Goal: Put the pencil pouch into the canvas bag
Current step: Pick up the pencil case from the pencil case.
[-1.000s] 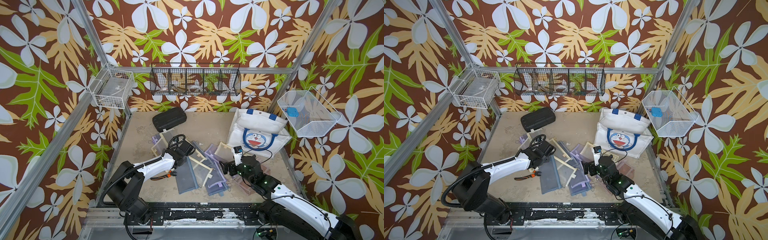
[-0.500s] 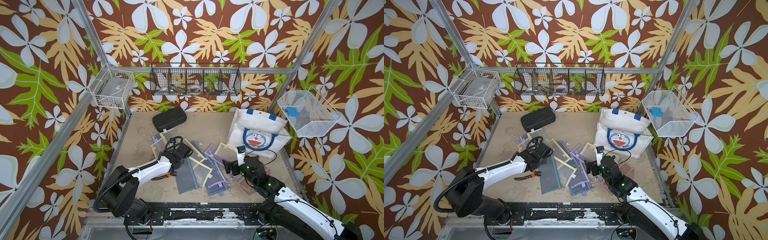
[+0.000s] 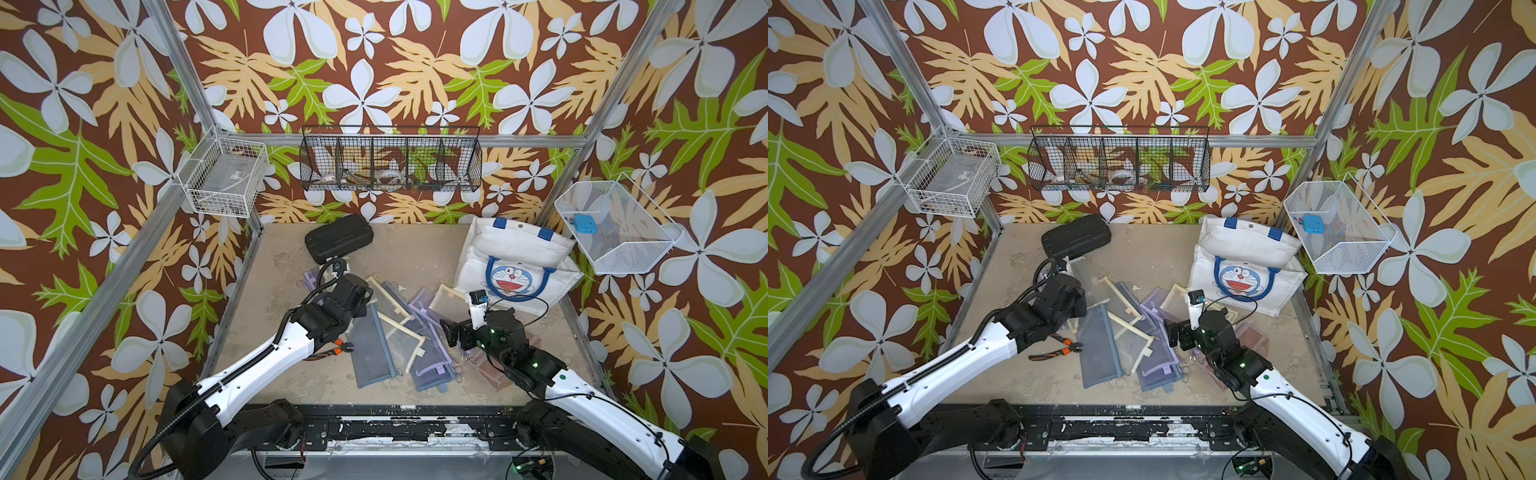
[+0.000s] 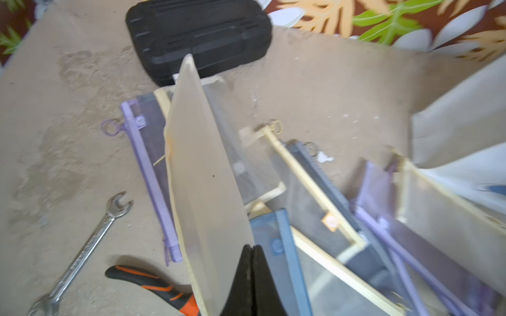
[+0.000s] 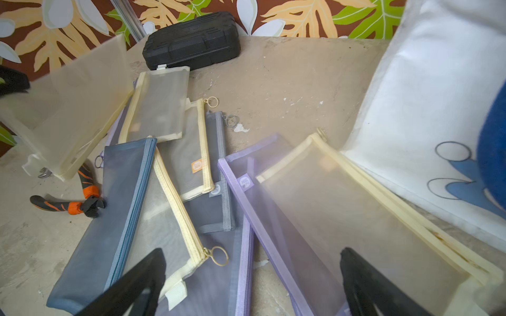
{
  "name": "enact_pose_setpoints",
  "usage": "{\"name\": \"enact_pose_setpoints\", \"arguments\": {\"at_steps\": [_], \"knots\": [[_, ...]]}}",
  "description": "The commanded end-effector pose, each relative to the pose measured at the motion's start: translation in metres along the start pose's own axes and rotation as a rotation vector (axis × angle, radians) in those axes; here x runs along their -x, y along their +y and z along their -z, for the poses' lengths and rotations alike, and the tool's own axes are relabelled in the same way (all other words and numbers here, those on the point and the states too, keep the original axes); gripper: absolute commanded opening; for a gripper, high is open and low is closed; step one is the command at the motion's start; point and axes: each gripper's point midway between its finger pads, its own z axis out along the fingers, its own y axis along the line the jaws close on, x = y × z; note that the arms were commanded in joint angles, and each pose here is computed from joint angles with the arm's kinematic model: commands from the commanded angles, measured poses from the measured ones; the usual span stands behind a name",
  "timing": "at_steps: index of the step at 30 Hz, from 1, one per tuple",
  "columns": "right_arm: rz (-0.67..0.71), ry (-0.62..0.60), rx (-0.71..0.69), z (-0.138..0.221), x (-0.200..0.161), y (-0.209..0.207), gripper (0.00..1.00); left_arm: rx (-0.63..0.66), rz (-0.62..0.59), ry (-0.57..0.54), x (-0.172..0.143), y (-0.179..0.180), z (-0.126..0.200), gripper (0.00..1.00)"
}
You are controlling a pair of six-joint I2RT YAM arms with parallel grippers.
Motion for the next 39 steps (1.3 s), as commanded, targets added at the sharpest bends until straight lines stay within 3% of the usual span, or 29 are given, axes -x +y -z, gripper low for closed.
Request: {"name": "enact_pose_setpoints", "arguments": {"at_steps": [1, 7, 13, 18, 28, 33, 39], "knots": [[-0.021, -0.029, 0.122, -0.004, 0.001, 0.02, 1.0, -0.244, -0.033, -0.017, 0.023, -0.043, 0.031, 0.0], [0.009, -0.161, 0.337, 0.019, 0.016, 0.053, 1.0, -0.739, -0.129, -0.135, 0.056, -0.114, 0.109, 0.0], [0.083, -0.365, 0.473, 0.066, 0.044, 0.073, 1.0, -1.037, -0.229, -0.241, 0.054, -0.138, 0.165, 0.0], [0.065, -0.503, 0.635, 0.104, 0.06, 0.092, 1.0, -1.267, -0.266, -0.314, 0.046, -0.144, 0.211, 0.0], [0.096, -0.647, 0.887, 0.161, 0.094, 0.125, 1.0, -1.547, -0.347, -0.35, 0.032, -0.143, 0.274, 0.0], [0.15, -0.704, 0.948, 0.185, 0.109, 0.135, 1.0, -1.608, -0.355, -0.325, 0.026, -0.143, 0.282, 0.0], [0.118, -0.755, 0.964, 0.193, 0.129, 0.137, 1.0, -1.676, -0.369, -0.313, 0.019, -0.14, 0.292, 0.0]]}}
